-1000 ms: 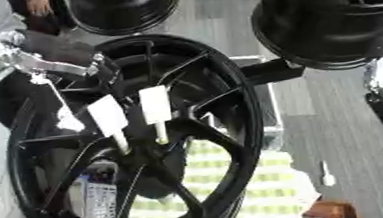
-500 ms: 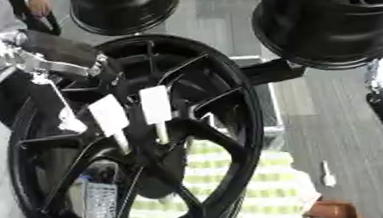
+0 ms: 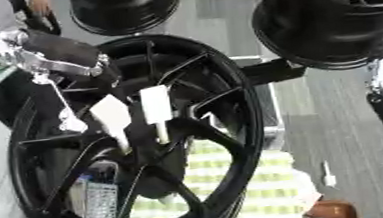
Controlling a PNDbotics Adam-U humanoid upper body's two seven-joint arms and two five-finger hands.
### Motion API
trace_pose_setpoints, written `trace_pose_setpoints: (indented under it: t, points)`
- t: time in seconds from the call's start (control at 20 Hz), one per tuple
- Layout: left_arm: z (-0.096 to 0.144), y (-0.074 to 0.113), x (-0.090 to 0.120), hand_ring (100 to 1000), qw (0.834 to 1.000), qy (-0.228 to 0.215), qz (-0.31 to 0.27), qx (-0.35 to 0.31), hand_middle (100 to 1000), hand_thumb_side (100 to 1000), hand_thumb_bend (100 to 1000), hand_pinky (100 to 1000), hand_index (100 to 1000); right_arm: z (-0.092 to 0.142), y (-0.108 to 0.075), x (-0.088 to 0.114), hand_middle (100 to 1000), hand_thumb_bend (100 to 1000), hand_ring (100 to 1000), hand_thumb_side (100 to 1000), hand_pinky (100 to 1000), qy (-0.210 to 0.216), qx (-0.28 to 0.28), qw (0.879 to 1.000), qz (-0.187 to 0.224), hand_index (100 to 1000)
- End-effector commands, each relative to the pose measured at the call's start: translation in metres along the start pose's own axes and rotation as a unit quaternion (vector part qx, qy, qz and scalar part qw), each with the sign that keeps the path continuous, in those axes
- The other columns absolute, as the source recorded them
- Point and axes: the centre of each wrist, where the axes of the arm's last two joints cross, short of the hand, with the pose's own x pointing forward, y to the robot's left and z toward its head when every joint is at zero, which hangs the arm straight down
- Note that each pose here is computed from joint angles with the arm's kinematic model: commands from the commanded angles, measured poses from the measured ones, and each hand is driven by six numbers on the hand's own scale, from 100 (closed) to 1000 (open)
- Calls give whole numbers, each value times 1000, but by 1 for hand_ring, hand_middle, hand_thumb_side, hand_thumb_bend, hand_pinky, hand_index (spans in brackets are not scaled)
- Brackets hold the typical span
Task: Pull the pin out of the wheel hub.
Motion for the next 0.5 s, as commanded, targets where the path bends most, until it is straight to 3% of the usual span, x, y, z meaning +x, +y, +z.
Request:
trace_pose_setpoints:
  t: [0.05, 0.2, 0.5]
  points:
    - [5, 4, 1, 562, 999, -19, -23, -27, 514, 281, 100, 679, 599, -4, -4, 5, 798, 100, 848, 654, 729, -10, -7, 1000, -1, 817]
    - [5, 5, 3, 537, 999, -26, -18, -25, 485, 288, 100, 672, 566, -3, -4, 5, 798, 100, 848, 655, 729, -8, -9, 1000, -2, 817]
    - [10, 12, 5, 489, 999, -32, -5, -6, 418, 191, 100, 632, 501, -2, -3, 4, 799, 100, 849, 655, 729, -6, -9, 1000, -3, 818]
